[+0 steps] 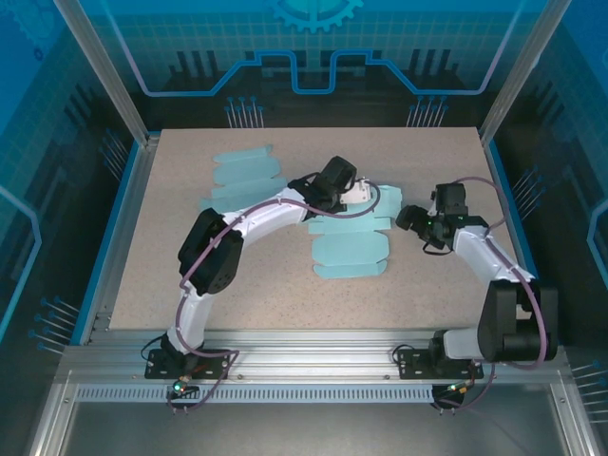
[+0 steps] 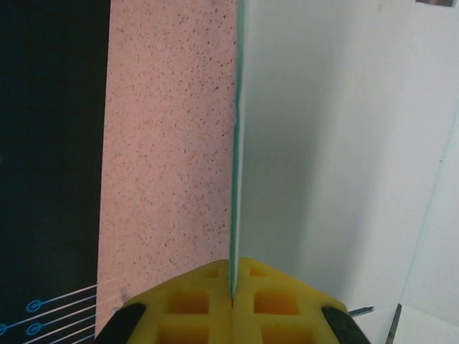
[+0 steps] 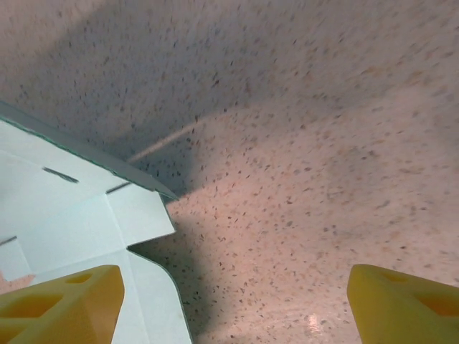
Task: Fold the paper box
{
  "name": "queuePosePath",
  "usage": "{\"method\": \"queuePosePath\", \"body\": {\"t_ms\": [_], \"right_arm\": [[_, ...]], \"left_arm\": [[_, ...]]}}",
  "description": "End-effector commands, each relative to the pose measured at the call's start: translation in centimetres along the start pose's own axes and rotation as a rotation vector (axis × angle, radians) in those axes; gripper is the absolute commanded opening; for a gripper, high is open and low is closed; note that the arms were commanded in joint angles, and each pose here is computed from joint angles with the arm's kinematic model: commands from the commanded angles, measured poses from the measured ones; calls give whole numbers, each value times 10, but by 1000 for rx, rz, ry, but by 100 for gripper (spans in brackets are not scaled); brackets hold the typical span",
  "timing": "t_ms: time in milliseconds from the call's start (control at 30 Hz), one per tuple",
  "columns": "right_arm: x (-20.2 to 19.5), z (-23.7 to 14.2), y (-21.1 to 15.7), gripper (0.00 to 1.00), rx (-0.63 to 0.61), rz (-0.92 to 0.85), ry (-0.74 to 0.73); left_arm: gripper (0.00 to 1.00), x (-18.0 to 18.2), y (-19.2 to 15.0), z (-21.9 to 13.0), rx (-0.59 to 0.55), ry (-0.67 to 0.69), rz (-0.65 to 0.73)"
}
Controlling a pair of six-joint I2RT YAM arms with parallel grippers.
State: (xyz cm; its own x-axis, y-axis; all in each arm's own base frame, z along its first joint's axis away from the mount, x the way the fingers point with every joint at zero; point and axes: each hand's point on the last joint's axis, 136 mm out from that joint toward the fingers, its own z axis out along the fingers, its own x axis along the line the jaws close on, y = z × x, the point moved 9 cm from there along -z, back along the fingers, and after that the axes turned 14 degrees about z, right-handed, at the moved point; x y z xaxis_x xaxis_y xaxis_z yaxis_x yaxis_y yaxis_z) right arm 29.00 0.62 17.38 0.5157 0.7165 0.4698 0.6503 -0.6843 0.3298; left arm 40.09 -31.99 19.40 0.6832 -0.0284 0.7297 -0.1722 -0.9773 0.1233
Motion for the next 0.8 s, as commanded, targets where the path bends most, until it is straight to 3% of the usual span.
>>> {"method": "queuePosePath", "body": {"t_ms": [0,333,533,667,767], "right_arm": [[1,-19,10,83,-76,13,-10],[7,-27,21,83,-97,-8,49],[3,-39,34,82,-136,7,69],[8,-45,47,71,-146,2,216],[19,-47,54,71,-124,-19,306]], "left_arm": [[0,5,1,-1,67,88,8],[0,40,16,11,120,224,53],[0,31,28,20,112,209,81],[0,17,29,33,149,246,125],[0,12,32,38,146,296,133]]}}
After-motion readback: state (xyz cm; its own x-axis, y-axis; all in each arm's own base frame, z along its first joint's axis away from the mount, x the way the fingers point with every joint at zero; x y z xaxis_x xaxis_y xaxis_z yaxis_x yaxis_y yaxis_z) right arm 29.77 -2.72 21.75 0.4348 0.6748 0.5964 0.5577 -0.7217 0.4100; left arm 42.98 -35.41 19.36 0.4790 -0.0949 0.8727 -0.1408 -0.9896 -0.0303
